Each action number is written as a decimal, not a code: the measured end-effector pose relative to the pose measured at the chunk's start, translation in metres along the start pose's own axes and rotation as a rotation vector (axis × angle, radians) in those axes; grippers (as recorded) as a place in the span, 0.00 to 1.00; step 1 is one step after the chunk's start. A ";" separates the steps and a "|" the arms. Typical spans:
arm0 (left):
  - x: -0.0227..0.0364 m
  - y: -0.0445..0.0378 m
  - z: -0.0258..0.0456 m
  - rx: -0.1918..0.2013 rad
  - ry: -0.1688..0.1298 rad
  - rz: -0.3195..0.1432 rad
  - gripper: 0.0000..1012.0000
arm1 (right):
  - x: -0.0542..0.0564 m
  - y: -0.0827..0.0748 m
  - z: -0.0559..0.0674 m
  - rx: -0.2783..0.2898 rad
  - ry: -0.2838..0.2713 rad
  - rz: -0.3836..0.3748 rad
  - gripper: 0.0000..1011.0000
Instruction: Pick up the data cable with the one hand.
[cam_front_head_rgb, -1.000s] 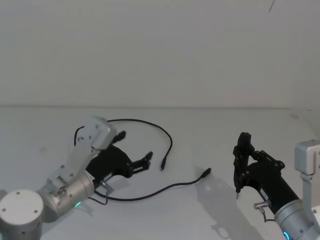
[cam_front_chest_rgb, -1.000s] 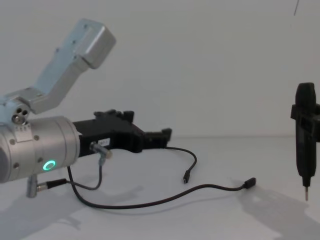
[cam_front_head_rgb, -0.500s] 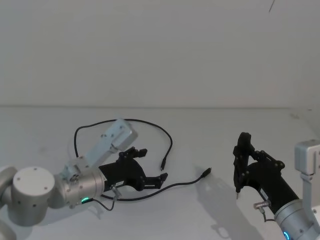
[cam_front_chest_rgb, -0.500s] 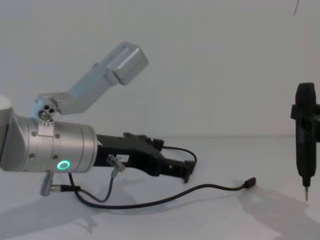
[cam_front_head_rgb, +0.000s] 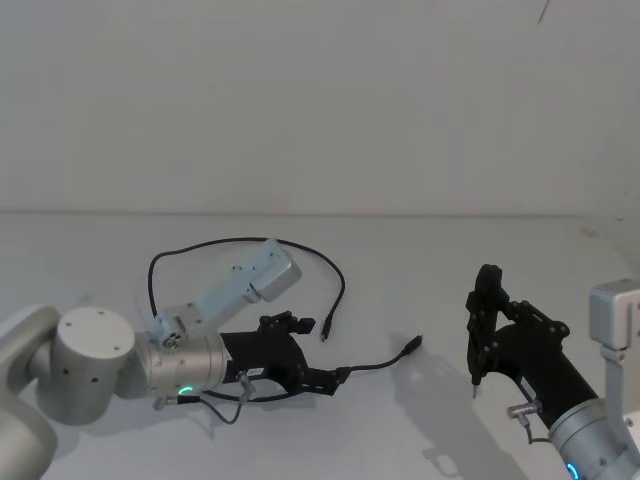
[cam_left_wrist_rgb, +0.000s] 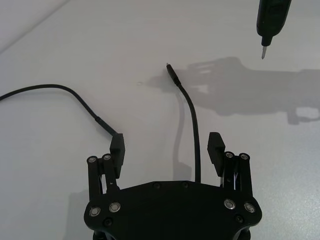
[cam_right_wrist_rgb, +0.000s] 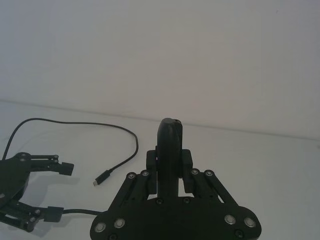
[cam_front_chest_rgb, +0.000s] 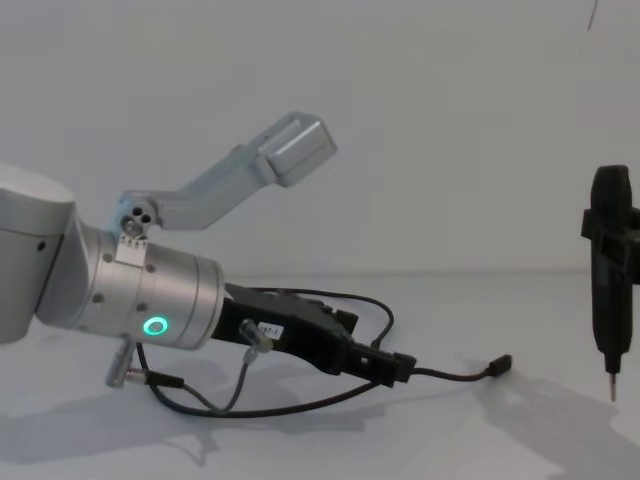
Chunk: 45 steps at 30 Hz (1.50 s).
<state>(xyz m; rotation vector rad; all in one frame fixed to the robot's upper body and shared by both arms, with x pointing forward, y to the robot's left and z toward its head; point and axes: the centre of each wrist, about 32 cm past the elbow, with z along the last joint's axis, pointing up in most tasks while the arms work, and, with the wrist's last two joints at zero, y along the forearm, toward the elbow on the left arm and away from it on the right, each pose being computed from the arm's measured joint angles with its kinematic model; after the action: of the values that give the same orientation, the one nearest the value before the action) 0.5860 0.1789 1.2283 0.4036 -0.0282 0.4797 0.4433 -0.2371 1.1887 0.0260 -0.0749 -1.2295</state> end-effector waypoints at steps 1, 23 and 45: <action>0.0003 -0.0007 0.0004 0.002 0.001 -0.002 0.99 | 0.000 0.000 0.000 0.000 0.000 0.000 0.28; 0.0045 -0.0187 0.0064 0.037 0.041 -0.075 0.98 | 0.000 0.000 0.000 0.000 0.000 0.000 0.28; 0.0086 -0.0248 0.0098 0.073 0.051 -0.103 0.35 | 0.000 0.000 0.000 0.000 0.000 0.000 0.28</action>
<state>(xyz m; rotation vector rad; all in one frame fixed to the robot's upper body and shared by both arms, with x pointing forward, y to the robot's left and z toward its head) 0.6056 0.1589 1.2291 0.4619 0.0594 0.3899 0.4433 -0.2371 1.1887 0.0260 -0.0749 -1.2295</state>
